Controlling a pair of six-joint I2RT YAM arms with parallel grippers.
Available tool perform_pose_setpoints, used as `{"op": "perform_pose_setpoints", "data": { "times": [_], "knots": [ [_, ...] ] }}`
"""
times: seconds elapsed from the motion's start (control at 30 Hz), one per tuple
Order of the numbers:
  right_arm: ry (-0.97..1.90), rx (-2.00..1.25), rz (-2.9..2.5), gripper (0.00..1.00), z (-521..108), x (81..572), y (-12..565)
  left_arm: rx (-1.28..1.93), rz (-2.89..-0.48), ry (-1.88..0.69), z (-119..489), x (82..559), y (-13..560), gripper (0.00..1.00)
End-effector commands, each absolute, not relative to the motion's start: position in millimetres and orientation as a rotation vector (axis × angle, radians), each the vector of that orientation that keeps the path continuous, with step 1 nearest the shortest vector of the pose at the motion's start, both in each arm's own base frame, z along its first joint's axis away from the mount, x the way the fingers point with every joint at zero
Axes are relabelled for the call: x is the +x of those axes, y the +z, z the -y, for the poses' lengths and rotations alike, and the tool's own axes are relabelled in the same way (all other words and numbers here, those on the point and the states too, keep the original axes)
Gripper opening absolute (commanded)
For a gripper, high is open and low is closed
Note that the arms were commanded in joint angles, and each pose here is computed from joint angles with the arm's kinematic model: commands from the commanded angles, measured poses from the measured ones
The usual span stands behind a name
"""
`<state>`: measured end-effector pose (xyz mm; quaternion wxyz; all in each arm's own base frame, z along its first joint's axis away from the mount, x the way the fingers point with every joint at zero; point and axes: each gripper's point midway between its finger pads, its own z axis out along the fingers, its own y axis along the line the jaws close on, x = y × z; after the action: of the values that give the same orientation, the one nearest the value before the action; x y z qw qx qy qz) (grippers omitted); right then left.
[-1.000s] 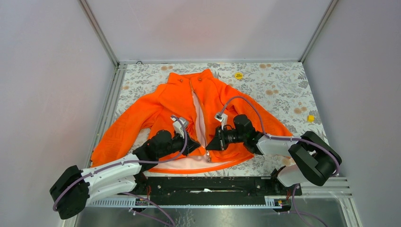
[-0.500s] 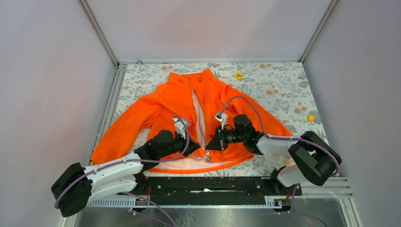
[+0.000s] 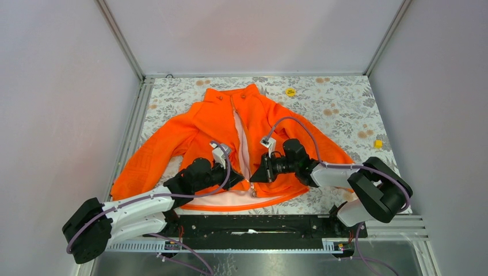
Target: Zip up the jacket
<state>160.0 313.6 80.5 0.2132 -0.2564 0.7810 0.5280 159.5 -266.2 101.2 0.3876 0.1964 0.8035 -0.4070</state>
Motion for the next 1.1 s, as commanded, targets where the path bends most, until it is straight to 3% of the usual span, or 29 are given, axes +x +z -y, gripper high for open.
{"op": "perform_pose_setpoints", "data": {
  "times": [0.0, 1.07],
  "knots": [
    [1.494, -0.735, -2.109, 0.00, -321.7, 168.3, 95.2, 0.517, -1.943, -1.094, 279.0, 165.3, 130.4, 0.00],
    [1.475, -0.717, -2.117, 0.00, -319.8, 169.6, 93.5, 0.461, -1.940, -1.074, 272.9, 168.8, 131.6, 0.00]
  ]
}}
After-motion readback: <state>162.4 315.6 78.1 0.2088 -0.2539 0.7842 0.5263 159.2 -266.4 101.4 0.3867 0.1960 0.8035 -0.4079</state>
